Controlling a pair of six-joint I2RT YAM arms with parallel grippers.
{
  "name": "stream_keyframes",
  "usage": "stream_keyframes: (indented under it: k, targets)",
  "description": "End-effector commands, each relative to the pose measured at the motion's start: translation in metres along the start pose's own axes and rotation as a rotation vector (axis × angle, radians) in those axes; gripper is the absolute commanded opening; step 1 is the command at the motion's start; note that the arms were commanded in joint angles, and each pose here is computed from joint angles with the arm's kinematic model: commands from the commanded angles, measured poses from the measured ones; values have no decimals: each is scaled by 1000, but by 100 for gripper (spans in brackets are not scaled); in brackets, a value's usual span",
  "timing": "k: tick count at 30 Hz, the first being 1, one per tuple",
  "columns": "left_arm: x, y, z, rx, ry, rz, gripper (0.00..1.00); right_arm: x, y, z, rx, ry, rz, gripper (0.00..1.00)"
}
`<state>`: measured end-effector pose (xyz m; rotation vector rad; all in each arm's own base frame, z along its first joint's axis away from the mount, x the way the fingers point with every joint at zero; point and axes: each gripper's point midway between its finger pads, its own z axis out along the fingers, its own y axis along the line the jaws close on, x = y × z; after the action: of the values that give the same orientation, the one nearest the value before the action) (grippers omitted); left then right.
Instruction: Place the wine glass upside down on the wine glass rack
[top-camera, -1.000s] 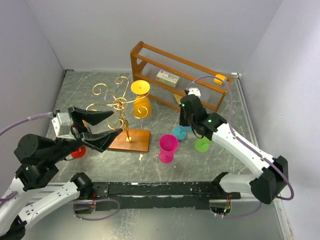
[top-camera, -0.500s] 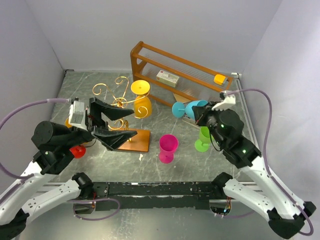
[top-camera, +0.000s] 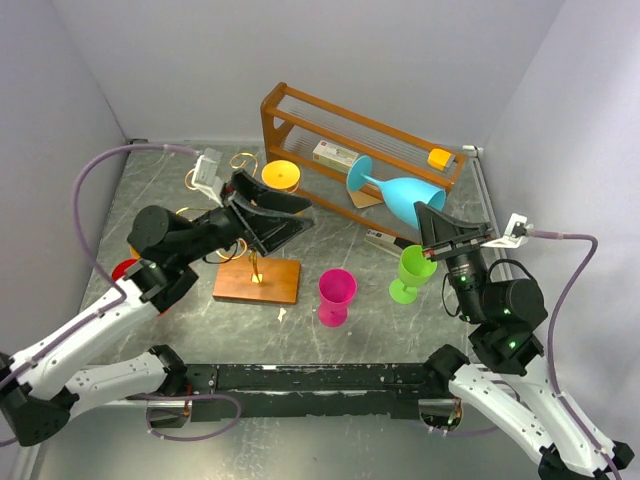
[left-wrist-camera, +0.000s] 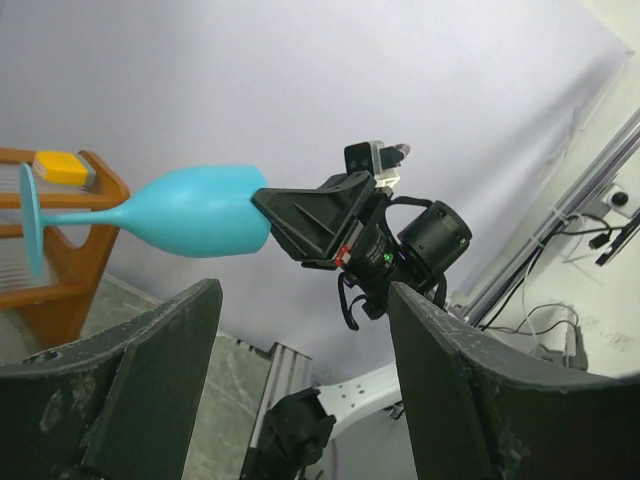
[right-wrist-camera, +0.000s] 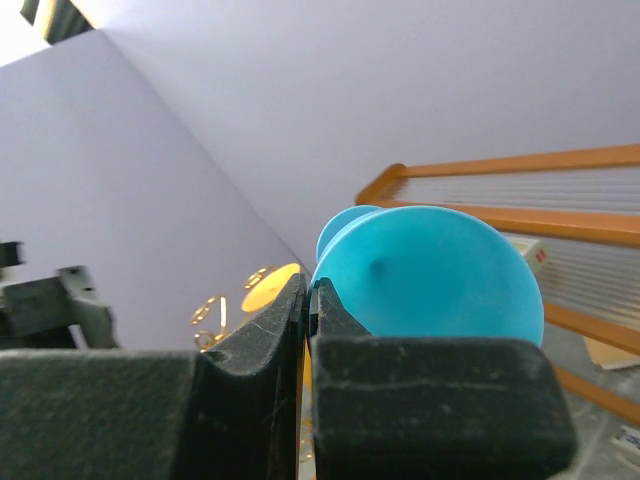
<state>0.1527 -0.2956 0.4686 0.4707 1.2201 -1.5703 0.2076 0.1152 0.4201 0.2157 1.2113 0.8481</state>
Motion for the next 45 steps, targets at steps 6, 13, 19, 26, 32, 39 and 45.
stream_keyframes:
  k: [6,13,19,26,32,39,45]
  targets:
    - [-29,-12,36,166,-159,-161,66,-29,47,4,-202,-95,127,0]
    - [-30,25,63,-58,-267,-248,56,-43,63,4,-277,-154,219,0]
    - [-16,45,79,-142,-303,-319,57,-41,76,8,-335,-137,253,0]
    - [-6,67,96,-222,-337,-376,55,-43,82,2,-368,-134,282,0]
    - [-8,66,96,-222,-378,-389,56,-44,82,-3,-371,-123,277,0]
    - [-25,56,88,-162,-459,-407,56,-32,85,-4,-384,-60,265,0]
    - [-31,53,91,-151,-472,-402,55,-22,90,-6,-425,-19,268,0]
